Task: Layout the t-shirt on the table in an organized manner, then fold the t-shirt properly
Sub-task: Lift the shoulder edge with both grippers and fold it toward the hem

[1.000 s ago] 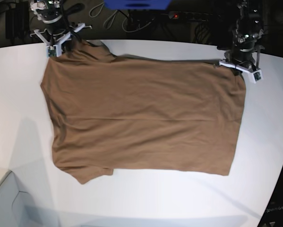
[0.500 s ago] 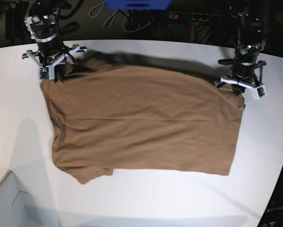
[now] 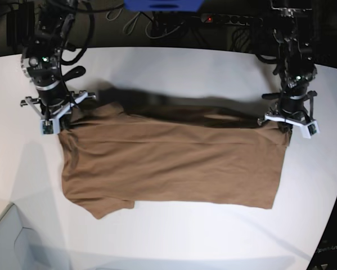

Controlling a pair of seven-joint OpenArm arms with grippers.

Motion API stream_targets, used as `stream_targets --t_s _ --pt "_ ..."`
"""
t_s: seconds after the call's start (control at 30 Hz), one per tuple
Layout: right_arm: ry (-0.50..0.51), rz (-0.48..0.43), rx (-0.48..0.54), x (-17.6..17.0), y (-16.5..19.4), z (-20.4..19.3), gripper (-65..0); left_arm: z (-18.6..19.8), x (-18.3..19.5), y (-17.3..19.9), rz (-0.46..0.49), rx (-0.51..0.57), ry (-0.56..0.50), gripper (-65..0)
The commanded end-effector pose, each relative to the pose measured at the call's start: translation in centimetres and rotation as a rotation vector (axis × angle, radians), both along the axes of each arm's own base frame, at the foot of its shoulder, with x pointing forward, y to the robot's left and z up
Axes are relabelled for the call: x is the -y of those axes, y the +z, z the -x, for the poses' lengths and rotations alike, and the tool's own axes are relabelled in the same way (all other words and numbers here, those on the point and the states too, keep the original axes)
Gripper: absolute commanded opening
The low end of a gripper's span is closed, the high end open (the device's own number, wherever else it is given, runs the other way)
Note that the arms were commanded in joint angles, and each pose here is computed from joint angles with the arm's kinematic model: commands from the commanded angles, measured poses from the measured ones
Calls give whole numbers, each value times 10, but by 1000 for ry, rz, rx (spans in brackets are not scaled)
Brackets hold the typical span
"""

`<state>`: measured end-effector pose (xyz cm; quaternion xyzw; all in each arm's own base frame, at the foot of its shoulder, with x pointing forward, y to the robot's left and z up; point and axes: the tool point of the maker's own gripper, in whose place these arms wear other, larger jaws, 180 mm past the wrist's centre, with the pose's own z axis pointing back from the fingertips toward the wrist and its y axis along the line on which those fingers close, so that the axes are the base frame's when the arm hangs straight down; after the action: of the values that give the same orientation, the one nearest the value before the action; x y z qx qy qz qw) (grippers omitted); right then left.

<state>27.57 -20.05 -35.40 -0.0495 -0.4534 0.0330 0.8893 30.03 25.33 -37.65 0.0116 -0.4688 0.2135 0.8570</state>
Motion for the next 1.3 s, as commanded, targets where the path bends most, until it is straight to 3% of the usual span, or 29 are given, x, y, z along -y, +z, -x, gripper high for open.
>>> stream_targets --t_s 0.0,0.7,0.8,1.0,1.27 --pt "0 4 39 3 8 -9 -650 -8 -2 9 -9 40 10 -650" --pt "3 -76 -15 5 -27 -59 -650 -54 -4 14 24 76 34 -648" --pt "6 -61 -19 12 -27 -62 -650 -56 -4 16 24 82 31 -597" --pt "8 -56 -13 14 -25 -62 -650 -55 -6 16 23 82 38 -426" --pt "-2 -52 17 16 -14 -68 -398 -53 -14 21 13 91 52 -305"
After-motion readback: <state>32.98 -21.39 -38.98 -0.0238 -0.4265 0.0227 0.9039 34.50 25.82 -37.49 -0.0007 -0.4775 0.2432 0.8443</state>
